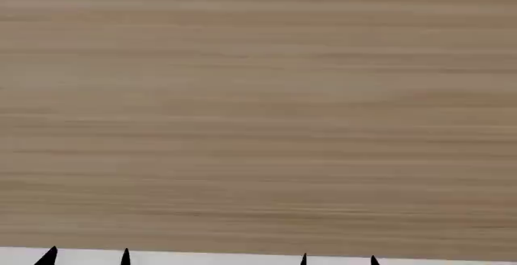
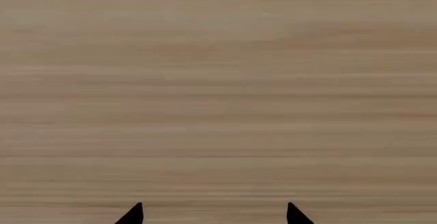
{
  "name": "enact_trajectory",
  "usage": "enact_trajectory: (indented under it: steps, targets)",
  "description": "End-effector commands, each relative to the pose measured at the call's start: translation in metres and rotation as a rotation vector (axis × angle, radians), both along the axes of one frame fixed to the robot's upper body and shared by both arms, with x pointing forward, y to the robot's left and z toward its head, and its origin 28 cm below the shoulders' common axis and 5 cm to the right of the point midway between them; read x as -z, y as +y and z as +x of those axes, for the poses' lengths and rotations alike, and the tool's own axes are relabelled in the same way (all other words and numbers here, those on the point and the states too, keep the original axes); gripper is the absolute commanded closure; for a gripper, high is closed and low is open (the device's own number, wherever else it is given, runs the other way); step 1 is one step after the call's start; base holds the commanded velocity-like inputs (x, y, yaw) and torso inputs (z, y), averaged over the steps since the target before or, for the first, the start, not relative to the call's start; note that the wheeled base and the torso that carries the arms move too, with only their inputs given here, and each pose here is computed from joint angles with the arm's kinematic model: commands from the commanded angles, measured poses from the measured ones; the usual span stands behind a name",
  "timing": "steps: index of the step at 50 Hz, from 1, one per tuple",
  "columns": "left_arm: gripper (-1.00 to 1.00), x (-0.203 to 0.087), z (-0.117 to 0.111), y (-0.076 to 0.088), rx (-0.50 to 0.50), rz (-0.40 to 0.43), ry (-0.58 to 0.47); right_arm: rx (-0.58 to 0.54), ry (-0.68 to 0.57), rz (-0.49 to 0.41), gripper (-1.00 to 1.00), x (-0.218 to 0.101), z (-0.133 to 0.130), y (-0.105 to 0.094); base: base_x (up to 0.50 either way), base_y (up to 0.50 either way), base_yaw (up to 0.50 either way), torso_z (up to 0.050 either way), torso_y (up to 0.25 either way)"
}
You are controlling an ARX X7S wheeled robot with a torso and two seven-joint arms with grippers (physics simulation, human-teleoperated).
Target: Put the right moka pot on the stove.
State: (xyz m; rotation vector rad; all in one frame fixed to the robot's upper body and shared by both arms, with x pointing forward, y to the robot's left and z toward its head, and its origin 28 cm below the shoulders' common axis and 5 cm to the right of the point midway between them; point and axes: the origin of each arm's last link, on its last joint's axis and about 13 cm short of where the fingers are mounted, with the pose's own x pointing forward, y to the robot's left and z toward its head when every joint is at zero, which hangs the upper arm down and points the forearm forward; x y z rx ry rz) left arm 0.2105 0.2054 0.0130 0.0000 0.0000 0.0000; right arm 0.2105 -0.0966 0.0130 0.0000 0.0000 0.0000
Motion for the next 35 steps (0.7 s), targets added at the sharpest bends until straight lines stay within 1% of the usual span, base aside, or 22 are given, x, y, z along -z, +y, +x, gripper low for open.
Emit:
enact_trajectory:
  steps: [1,2,4,11,16,26,35]
  targets:
    - [-1.0,0.0,0.0,0.0,0.0,0.01,0.0,0.0,0.0,-0.009,-1.0,0.0,0.0,0.0,0.0,0.0,0.0,0.0,0.0]
    - [-1.0,0.0,0.0,0.0,-0.003,0.004,0.003,-0.001,0.007,0.005,-1.0,0.002,0.001,0.001,0.0,0.0,0.0,0.0,0.0]
    - [-1.0,0.0,0.001,0.0,-0.005,0.004,0.004,0.009,0.01,-0.022,-1.0,0.006,0.003,0.002,0.0,0.0,0.0,0.0,0.0]
    - [-1.0,0.0,0.0,0.0,0.0,0.001,-0.013,0.005,0.02,-0.032,-1.0,0.007,0.004,0.002,0.0,0.0,0.0,0.0,0.0]
    - [-1.0,-0.001,-0.002,0.001,0.015,-0.022,-0.019,0.022,0.023,-0.041,-1.0,0.009,0.004,0.0,0.0,0.0,0.0,0.003,0.0]
    - [-1.0,-0.001,-0.002,0.0,0.018,-0.022,-0.023,0.032,0.031,-0.056,-1.0,0.014,0.004,-0.001,0.0,0.0,0.0,0.03,0.002]
    - [-1.0,-0.003,-0.004,0.001,0.03,-0.04,-0.028,0.034,0.027,-0.061,-1.0,0.013,0.003,-0.001,0.0,0.0,0.0,0.038,0.008]
